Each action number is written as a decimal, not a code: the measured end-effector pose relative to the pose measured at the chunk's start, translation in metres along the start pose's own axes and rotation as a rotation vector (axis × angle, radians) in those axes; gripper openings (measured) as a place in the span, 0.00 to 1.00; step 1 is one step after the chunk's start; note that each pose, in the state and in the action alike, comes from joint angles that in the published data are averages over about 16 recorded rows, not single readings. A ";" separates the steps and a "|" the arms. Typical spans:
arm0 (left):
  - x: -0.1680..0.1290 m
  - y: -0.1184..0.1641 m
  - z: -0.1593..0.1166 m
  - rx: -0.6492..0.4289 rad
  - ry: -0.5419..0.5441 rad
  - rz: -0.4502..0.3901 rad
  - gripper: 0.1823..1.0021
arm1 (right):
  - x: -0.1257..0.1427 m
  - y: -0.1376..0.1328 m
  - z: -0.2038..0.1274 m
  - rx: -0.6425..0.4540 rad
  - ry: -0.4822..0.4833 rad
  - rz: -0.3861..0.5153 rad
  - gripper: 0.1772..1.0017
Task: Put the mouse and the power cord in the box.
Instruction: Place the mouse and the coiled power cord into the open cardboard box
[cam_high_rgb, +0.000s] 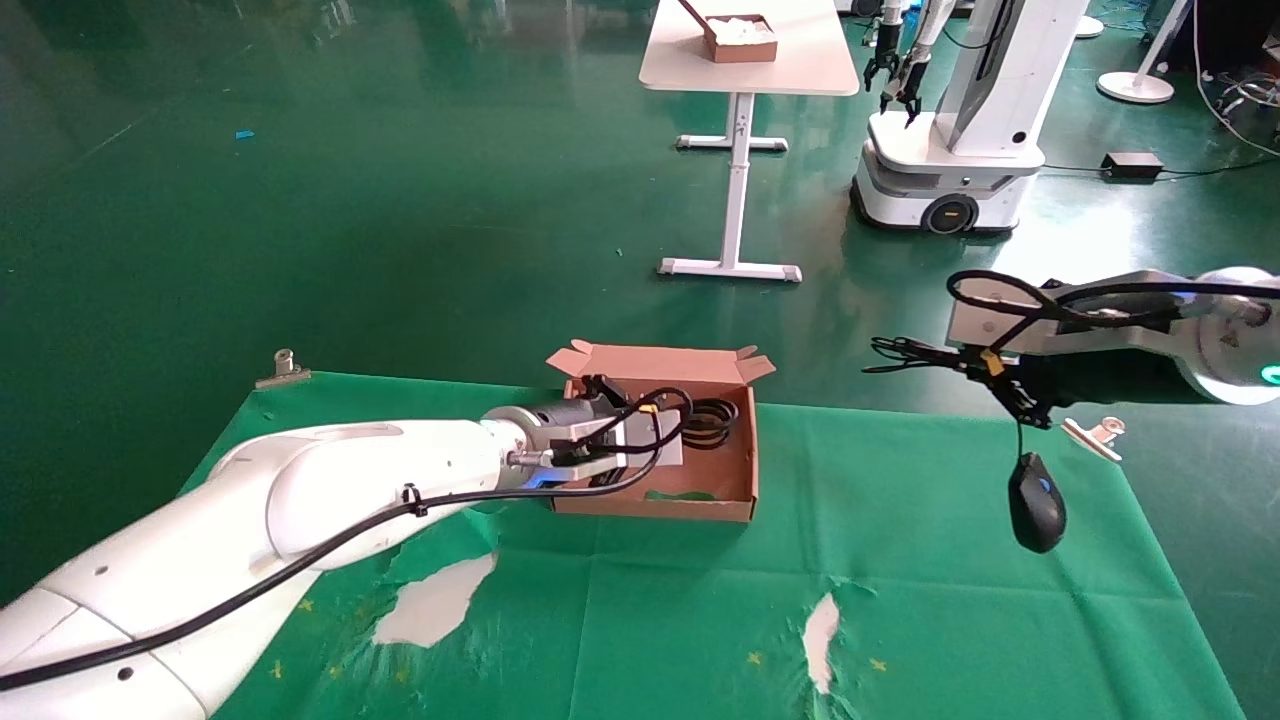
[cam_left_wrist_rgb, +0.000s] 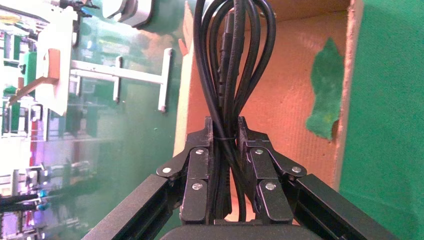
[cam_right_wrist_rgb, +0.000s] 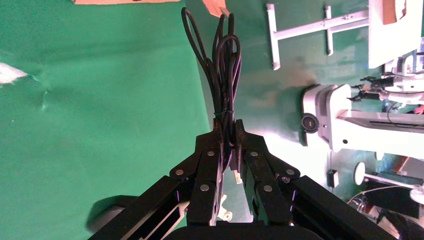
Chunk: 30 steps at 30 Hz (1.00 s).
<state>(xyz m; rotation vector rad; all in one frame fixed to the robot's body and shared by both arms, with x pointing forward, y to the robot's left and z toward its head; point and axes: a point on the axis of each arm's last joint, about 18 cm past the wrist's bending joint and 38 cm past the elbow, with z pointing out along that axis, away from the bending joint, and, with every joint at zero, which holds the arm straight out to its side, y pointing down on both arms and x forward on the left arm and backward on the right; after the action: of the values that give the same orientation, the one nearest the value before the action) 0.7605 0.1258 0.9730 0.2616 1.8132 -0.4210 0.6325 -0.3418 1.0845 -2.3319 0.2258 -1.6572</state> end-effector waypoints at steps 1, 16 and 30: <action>0.000 0.000 0.001 -0.004 -0.002 0.003 0.11 | 0.001 -0.001 -0.002 0.002 0.005 0.000 0.05; -0.009 0.010 0.002 -0.040 -0.023 -0.048 0.27 | 0.015 -0.026 -0.011 0.066 0.043 -0.008 0.05; -0.077 0.125 -0.060 -0.261 -0.150 -0.346 0.63 | 0.004 -0.071 0.008 0.167 0.016 -0.067 0.05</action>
<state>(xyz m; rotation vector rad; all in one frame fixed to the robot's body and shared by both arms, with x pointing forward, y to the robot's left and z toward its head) 0.7783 0.2672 1.0423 -0.2627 1.7440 -0.4262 0.6394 -0.2746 1.1074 -2.2258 0.0115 -1.6574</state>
